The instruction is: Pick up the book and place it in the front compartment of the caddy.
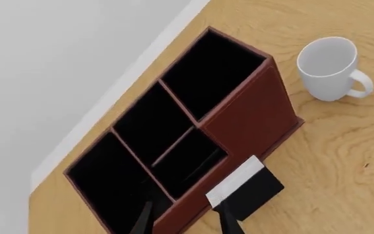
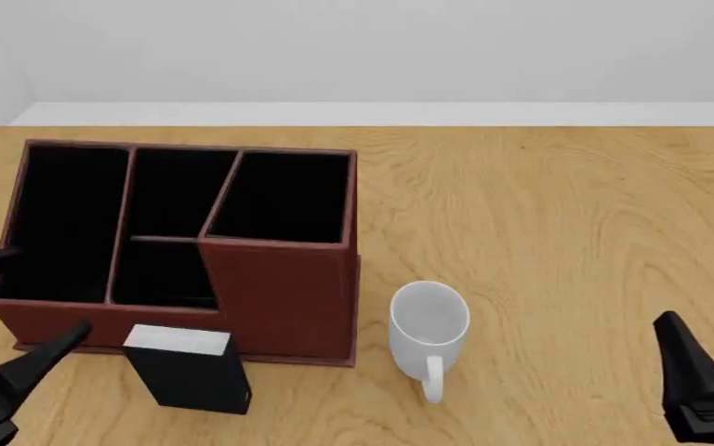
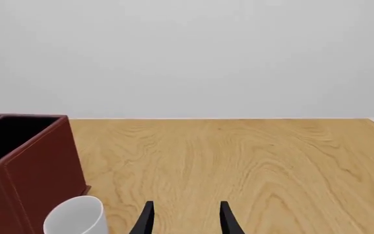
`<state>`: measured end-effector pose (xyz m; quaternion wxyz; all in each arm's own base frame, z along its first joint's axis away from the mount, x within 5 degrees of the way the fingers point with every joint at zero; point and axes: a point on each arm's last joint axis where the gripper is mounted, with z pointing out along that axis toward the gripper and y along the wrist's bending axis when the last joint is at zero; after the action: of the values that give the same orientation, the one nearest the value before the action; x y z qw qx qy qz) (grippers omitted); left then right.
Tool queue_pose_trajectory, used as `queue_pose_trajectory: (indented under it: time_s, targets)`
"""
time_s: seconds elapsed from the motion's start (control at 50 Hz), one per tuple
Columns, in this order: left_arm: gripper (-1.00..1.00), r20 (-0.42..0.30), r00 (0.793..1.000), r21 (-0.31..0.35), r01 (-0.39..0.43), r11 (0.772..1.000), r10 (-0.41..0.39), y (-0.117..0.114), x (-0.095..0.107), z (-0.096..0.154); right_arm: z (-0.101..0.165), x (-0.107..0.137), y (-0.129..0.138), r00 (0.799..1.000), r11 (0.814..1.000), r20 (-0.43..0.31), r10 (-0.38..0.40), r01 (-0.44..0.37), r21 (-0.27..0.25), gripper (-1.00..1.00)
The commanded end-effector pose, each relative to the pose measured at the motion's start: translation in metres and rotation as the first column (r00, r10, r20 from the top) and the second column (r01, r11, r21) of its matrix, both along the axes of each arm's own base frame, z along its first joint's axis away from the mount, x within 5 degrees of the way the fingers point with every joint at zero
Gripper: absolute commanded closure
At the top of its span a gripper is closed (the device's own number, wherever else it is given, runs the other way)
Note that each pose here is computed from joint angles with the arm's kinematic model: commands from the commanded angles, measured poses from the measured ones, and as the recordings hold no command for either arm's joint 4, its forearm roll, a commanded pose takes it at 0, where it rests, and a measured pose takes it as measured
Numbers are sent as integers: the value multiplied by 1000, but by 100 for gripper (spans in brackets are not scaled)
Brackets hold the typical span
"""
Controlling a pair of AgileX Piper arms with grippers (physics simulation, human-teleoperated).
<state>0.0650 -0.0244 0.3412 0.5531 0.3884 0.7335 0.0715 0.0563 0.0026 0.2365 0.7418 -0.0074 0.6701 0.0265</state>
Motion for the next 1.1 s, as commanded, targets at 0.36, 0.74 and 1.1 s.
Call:
queue_pose_trajectory:
  time_s: [0.36, 0.74, 1.1]
  targets:
    - [-100, -246, 948, 300, 273, 914, -202, -17, 17, -8, 8, -7, 0, 1000, 1000, 8, 14, -14, 7, -100]
    - [-100, -397, 857, 326, 467, 822, -329, -42, 25, -6, 18, -10, 0, 1000, 1000, 17, 17, -17, -3, -100]
    - [-100, -467, 812, 354, 534, 768, -350, -72, 57, -5, 18, -10, 0, 1000, 1000, 16, 2, -2, -4, -100]
